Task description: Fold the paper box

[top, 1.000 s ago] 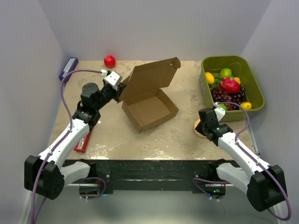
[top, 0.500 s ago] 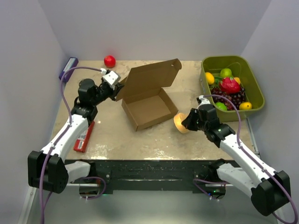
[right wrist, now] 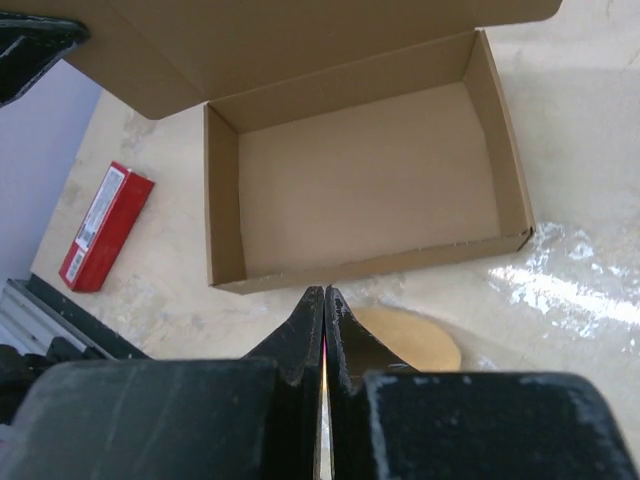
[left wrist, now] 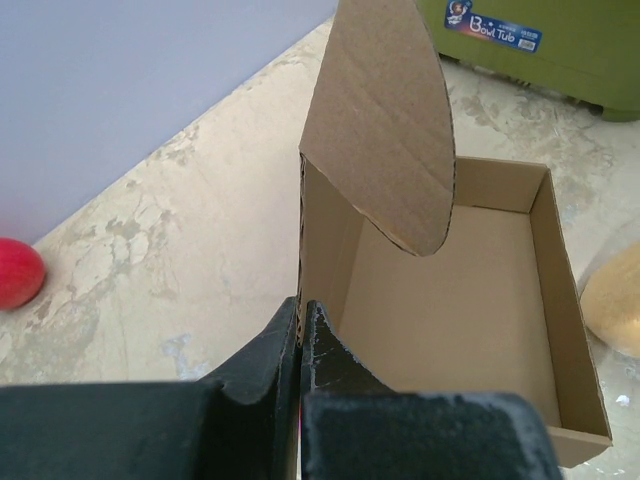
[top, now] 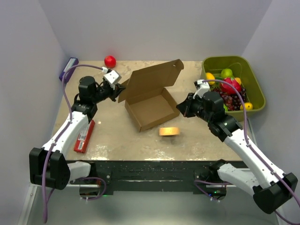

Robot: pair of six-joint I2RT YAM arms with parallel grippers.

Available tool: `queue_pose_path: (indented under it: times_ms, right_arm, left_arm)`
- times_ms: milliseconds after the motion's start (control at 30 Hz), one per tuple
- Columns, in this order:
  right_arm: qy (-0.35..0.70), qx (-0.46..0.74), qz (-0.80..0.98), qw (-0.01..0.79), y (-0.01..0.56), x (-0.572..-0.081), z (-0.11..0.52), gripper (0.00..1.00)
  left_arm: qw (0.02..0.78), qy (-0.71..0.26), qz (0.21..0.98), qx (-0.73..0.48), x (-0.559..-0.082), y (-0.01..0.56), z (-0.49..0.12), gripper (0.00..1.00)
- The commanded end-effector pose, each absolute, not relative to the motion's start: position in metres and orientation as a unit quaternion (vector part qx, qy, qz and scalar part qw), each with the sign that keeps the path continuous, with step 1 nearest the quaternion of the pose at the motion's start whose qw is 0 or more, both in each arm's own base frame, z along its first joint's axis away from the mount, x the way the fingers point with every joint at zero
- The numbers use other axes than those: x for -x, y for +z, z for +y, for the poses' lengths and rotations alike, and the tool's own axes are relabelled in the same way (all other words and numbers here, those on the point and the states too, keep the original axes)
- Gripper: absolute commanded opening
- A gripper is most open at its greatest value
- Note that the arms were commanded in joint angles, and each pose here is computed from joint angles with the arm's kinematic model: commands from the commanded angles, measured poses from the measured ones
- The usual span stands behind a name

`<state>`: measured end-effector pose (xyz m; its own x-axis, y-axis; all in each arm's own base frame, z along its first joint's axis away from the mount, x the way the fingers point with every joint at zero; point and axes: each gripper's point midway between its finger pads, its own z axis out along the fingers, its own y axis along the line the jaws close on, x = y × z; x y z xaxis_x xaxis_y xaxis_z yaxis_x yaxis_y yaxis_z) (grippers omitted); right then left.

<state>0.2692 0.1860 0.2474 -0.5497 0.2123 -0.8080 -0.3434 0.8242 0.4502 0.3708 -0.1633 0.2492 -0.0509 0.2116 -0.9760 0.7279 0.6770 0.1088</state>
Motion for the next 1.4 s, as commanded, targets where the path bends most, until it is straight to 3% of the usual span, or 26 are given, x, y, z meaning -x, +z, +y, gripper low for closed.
queue_pose_path:
  times_ms: [0,67,100,267,333,400,733,1000,1200,1367]
  right_arm:
    - [0.275,0.089,0.827,0.483,0.257,-0.286,0.195,0.0]
    - [0.25,0.097,0.851,0.451,0.232,-0.286,0.192,0.0]
    - [0.242,0.102,0.86,0.436,0.224,-0.285,0.191,0.06]
    - [0.292,0.121,0.872,0.373,0.19,-0.251,0.204,0.63]
    - [0.294,0.117,0.883,0.347,0.17,-0.235,0.201,0.78]
    - [0.281,0.111,0.897,0.322,0.154,-0.222,0.196,0.83]
    - [0.26,0.057,0.94,0.214,0.077,-0.176,0.186,0.8]
    - [0.271,0.038,0.942,0.195,0.048,-0.178,0.194,0.68]
    - [0.257,0.028,0.948,0.183,0.027,-0.176,0.19,0.48]
    - [0.226,0.011,0.961,0.158,0.01,-0.168,0.179,0.19]
  left_arm:
    - [0.598,-0.216,0.697,-0.332,-0.372,0.255,-0.161,0.0]
    - [0.591,-0.203,0.711,-0.322,-0.379,0.251,-0.156,0.0]
    - [0.588,-0.203,0.715,-0.319,-0.381,0.25,-0.156,0.0]
    - [0.585,-0.198,0.724,-0.307,-0.385,0.244,-0.153,0.0]
    - [0.58,-0.196,0.729,-0.304,-0.387,0.24,-0.152,0.0]
    - [0.579,-0.203,0.729,-0.303,-0.387,0.241,-0.154,0.0]
    - [0.576,-0.213,0.729,-0.302,-0.387,0.241,-0.157,0.0]
    - [0.576,-0.214,0.727,-0.306,-0.386,0.241,-0.158,0.0]
    - [0.577,-0.214,0.726,-0.307,-0.385,0.243,-0.159,0.0]
    - [0.579,-0.212,0.726,-0.306,-0.385,0.244,-0.158,0.0]
